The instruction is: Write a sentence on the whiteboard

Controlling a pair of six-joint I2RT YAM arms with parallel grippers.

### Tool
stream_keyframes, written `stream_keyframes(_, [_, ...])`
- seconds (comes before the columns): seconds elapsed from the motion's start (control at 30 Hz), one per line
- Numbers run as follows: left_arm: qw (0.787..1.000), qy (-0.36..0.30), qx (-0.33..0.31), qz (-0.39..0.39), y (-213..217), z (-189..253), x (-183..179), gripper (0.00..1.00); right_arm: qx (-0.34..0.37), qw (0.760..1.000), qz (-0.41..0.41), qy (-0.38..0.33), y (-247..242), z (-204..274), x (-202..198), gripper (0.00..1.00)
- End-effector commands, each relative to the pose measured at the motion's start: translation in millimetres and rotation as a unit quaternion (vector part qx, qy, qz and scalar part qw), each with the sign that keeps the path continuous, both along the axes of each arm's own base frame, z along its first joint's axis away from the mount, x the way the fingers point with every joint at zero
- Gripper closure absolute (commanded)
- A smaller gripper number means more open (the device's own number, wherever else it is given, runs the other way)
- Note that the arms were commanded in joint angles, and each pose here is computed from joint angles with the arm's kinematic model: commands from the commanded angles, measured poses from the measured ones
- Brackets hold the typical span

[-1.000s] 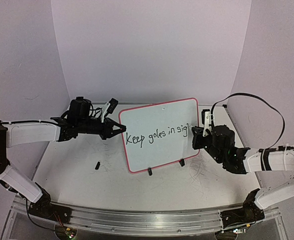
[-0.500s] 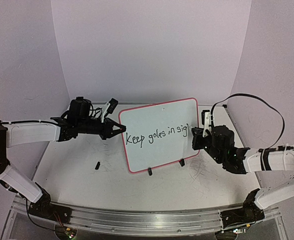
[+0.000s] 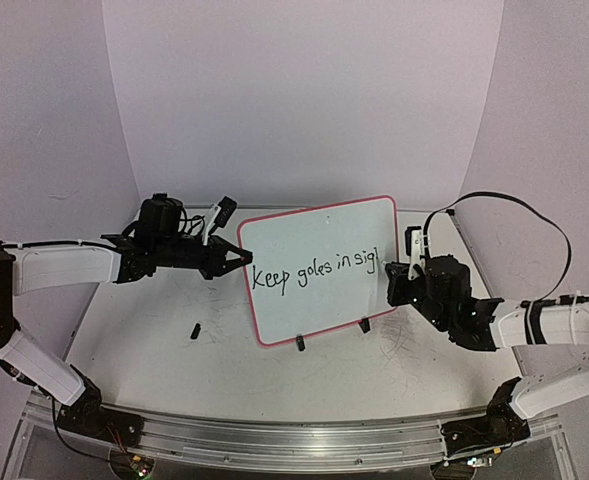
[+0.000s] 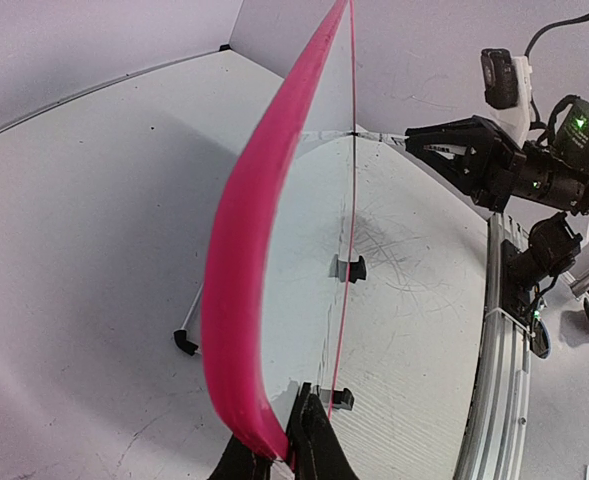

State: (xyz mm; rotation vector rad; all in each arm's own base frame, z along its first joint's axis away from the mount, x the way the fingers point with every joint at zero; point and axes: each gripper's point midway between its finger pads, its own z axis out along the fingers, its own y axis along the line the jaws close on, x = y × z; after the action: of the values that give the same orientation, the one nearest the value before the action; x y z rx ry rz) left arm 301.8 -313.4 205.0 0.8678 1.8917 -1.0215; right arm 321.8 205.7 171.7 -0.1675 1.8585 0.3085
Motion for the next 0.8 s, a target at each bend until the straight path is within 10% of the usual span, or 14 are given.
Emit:
stream_keyframes(0.0, [0.994, -0.075, 0.042, 0.064, 18, 7, 32, 1.00, 0.011, 1.000, -0.003, -0.002, -2, 3, 0, 1.00])
stream_keyframes(0.77, [0.994, -0.075, 0.044, 0.063, 18, 5, 32, 1.00, 0.022, 0.998, -0.033, -0.049, -1, 33, 17, 1.00])
